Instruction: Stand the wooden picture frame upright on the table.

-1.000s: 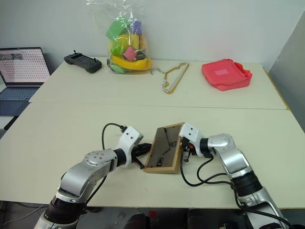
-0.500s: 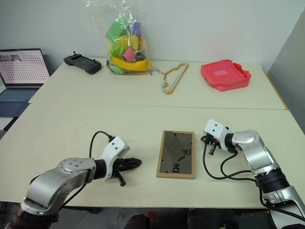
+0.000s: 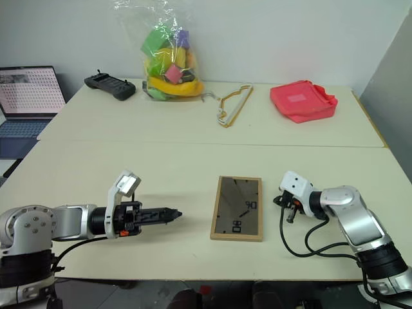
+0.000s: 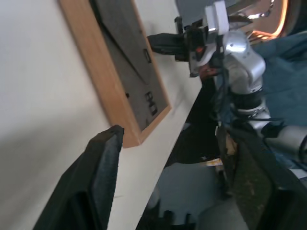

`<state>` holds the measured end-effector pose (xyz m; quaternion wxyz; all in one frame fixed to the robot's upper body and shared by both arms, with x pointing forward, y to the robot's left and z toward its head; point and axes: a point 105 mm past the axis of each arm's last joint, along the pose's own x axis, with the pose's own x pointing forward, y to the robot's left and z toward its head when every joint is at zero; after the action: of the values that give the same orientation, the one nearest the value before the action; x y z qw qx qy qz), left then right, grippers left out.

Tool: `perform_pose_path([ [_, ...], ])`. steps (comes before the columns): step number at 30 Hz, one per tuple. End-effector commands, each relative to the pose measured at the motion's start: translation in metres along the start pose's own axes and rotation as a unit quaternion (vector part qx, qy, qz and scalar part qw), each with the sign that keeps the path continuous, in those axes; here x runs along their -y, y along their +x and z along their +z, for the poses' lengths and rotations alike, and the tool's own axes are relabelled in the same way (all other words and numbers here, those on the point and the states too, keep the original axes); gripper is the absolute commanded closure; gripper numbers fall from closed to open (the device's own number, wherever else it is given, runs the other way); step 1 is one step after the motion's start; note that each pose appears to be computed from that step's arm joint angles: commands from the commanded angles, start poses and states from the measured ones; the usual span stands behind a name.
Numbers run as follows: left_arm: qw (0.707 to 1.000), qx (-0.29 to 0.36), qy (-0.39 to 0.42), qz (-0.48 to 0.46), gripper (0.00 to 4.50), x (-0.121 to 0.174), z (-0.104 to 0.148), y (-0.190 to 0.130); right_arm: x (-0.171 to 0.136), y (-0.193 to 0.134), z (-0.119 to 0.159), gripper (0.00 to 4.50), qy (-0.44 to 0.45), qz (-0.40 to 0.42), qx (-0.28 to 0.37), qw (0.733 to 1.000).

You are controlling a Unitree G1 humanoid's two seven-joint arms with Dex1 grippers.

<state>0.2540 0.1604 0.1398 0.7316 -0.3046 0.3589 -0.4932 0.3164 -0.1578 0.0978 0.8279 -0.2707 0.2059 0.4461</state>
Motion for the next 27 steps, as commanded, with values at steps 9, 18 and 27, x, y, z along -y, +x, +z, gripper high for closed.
perform_pose_path([
  [9,0.996,-0.062,-0.065,0.0,0.06,-0.031,-0.027,0.049,-0.048,0.037,0.043,4.49,0.012,0.041,0.067,0.997],
  [18,0.997,-0.049,-0.055,-0.02,0.06,-0.028,-0.02,0.063,-0.049,0.042,0.053,4.49,0.036,0.032,0.08,0.996],
  [27,0.998,-0.038,-0.047,-0.031,1.49,-0.019,-0.026,0.061,-0.045,0.041,0.049,4.49,0.052,0.017,0.076,0.996],
])
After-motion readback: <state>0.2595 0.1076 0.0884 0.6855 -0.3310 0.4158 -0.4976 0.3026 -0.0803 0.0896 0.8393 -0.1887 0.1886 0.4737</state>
